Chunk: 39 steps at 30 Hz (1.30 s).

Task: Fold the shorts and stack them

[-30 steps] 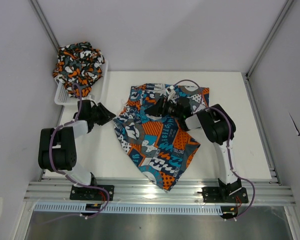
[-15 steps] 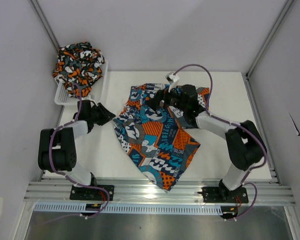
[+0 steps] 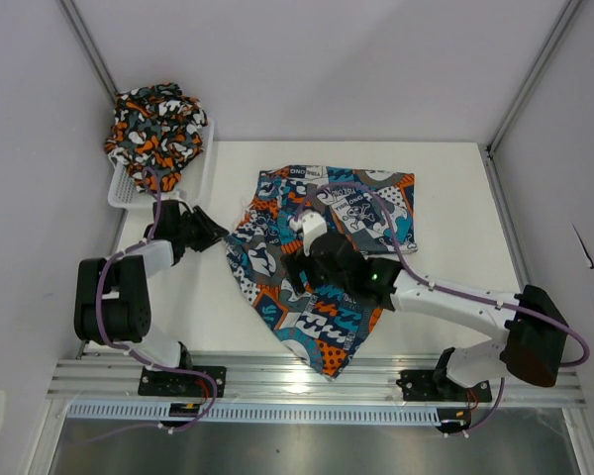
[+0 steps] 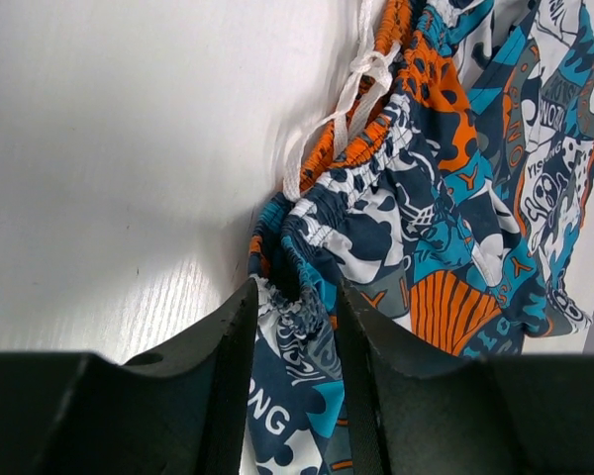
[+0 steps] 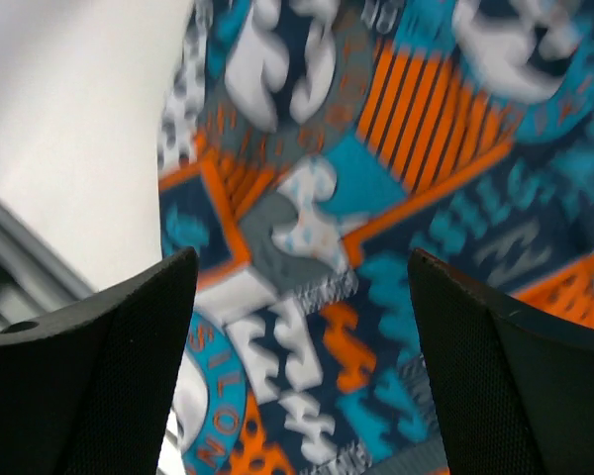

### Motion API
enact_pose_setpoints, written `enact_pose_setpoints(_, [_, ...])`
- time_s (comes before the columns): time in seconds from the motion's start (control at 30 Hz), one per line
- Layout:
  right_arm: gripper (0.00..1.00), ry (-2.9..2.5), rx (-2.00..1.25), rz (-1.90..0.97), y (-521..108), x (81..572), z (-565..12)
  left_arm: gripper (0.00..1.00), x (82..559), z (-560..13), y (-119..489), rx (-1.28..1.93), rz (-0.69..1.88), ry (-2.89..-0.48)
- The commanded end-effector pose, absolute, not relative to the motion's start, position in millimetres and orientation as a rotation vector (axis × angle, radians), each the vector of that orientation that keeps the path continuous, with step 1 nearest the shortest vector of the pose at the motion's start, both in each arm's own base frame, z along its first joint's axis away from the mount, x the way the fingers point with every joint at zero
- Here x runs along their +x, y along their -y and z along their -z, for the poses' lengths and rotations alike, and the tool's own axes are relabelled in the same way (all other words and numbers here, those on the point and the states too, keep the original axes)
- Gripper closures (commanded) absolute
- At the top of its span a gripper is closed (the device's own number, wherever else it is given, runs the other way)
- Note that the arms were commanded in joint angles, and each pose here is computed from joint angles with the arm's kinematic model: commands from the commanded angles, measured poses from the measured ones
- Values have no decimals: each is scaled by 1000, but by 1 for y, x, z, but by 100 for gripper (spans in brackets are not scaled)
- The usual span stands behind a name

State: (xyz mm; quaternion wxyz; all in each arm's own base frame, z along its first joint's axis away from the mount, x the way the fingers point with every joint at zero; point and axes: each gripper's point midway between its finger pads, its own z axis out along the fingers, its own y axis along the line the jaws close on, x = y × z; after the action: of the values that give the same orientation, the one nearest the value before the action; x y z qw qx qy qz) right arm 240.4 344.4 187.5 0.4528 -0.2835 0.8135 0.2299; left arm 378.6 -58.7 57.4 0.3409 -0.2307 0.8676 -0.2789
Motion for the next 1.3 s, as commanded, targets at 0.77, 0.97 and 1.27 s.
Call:
enact_pose_setpoints(0.77, [39, -2256, -1092, -256, -277, 30, -74, 48, 365, -44, 61, -612, 676, -2306])
enact_pose_setpoints(0.97, [40, -2262, -1145, -298, -285, 16, -67, 51, 366, -38, 70, -595, 677, -2329])
enact_pose_setpoints(1.27, [44, -2276, -1230, -230, -293, 11, -38, 75, 368, -38, 66, -603, 639, -2343])
